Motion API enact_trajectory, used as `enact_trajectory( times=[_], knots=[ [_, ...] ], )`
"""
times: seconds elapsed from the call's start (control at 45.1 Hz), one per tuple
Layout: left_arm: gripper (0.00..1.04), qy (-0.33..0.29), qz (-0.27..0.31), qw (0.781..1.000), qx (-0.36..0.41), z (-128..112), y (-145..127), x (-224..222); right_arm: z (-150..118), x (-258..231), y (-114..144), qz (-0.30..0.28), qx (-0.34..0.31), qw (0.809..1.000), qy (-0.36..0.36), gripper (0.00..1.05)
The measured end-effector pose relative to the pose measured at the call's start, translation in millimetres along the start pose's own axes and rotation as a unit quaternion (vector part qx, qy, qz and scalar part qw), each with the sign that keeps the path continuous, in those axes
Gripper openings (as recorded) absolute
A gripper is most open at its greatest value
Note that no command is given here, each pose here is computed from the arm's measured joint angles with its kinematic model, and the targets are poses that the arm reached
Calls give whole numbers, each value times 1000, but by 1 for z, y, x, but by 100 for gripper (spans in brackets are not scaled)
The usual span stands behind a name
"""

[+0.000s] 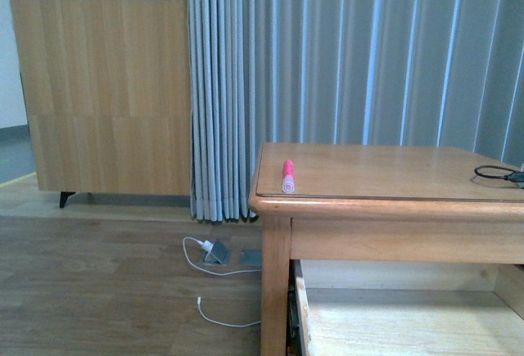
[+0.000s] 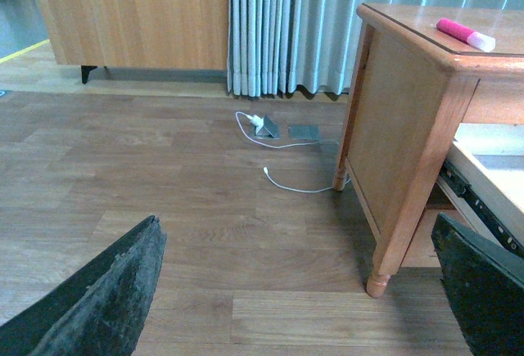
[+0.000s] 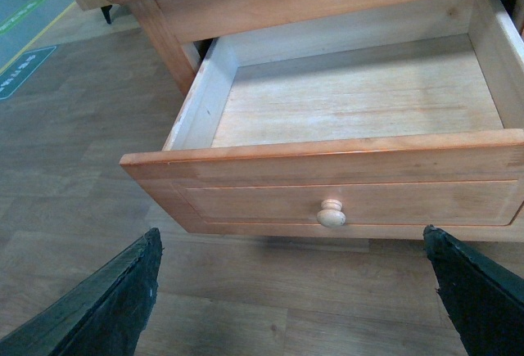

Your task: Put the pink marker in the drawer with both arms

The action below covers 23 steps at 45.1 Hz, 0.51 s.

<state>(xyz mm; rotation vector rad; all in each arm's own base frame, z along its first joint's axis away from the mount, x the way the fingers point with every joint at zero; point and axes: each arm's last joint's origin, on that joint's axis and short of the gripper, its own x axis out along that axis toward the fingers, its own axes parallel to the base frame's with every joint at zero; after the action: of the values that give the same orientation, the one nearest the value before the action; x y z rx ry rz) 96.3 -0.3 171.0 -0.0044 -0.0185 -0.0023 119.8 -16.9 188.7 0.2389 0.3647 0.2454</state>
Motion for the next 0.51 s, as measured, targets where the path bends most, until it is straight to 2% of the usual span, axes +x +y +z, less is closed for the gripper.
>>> enact_trajectory(
  times=[0.177,0.266,0.333,0.399,0.488,0.51],
  knots=[
    [99,0,0,1000,0,0,0,0,0,0,0,-2,0,1000,-1,96],
    [99,0,0,1000,0,0,0,0,-2,2,1,-76,-71,990,-97,84],
    [99,0,1,1000,0,0,0,0,-4,0,2,-108,-94,978,-151,75],
    [99,0,0,1000,0,0,0,0,-1,-2,4,-120,-109,970,-182,82],
    [99,0,0,1000,0,0,0,0,-2,-2,4,-121,-112,970,-181,97],
    [99,0,0,1000,0,0,0,0,-3,-2,4,-121,-112,970,-181,98]
  ],
)
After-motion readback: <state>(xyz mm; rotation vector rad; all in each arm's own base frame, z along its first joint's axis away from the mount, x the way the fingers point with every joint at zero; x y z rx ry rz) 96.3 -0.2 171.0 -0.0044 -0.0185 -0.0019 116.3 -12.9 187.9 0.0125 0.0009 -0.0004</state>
